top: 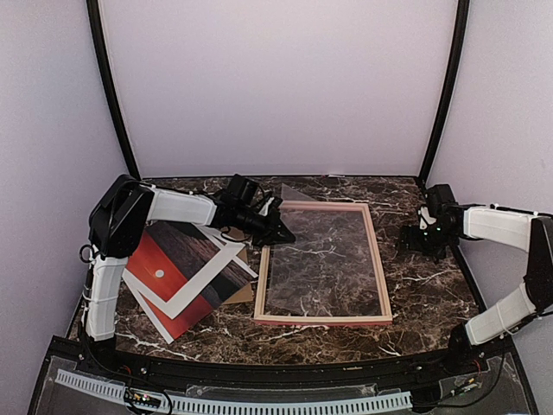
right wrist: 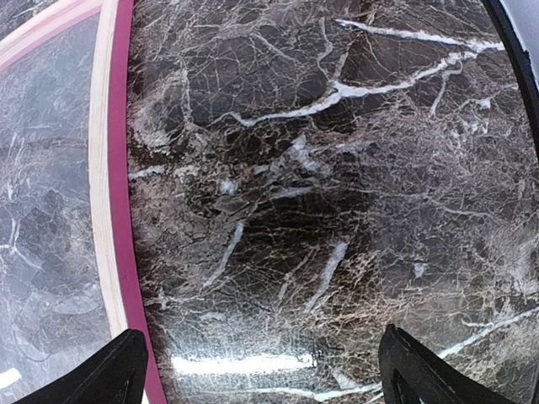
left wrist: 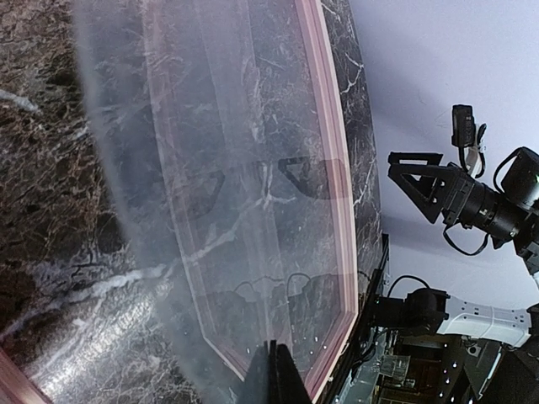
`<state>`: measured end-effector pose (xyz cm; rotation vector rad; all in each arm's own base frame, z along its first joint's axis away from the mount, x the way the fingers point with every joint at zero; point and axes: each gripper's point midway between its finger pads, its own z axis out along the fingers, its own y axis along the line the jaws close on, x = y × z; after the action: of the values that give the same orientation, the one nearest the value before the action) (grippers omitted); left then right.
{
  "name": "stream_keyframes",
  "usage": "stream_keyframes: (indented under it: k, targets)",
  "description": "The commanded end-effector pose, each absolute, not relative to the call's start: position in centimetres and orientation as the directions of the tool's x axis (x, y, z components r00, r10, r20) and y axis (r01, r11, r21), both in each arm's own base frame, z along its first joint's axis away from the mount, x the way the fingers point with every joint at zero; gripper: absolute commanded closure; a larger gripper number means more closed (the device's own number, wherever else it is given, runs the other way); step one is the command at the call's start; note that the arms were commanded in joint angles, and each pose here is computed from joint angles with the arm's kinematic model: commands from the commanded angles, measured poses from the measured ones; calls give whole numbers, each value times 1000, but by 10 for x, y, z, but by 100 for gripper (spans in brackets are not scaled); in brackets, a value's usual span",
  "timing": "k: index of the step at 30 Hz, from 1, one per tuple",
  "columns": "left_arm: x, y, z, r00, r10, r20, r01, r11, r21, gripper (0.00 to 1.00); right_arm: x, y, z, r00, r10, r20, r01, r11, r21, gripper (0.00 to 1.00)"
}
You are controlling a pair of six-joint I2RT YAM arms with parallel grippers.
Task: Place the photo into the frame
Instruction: Place the glass panel in the frame body.
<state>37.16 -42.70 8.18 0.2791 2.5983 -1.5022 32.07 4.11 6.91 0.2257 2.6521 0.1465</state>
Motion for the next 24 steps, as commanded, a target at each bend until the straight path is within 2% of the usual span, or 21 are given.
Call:
stream_keyframes:
  k: [1, 24]
  targets:
    - [371, -429, 93, -969, 115, -218, 246, 470, -847, 100, 322, 42, 65, -874, 183, -449, 128, 980, 151, 3]
    - [373, -426, 90, -971, 111, -214, 240, 505, -829, 100, 320, 47, 60, -882, 183, -435, 117, 978, 175, 2]
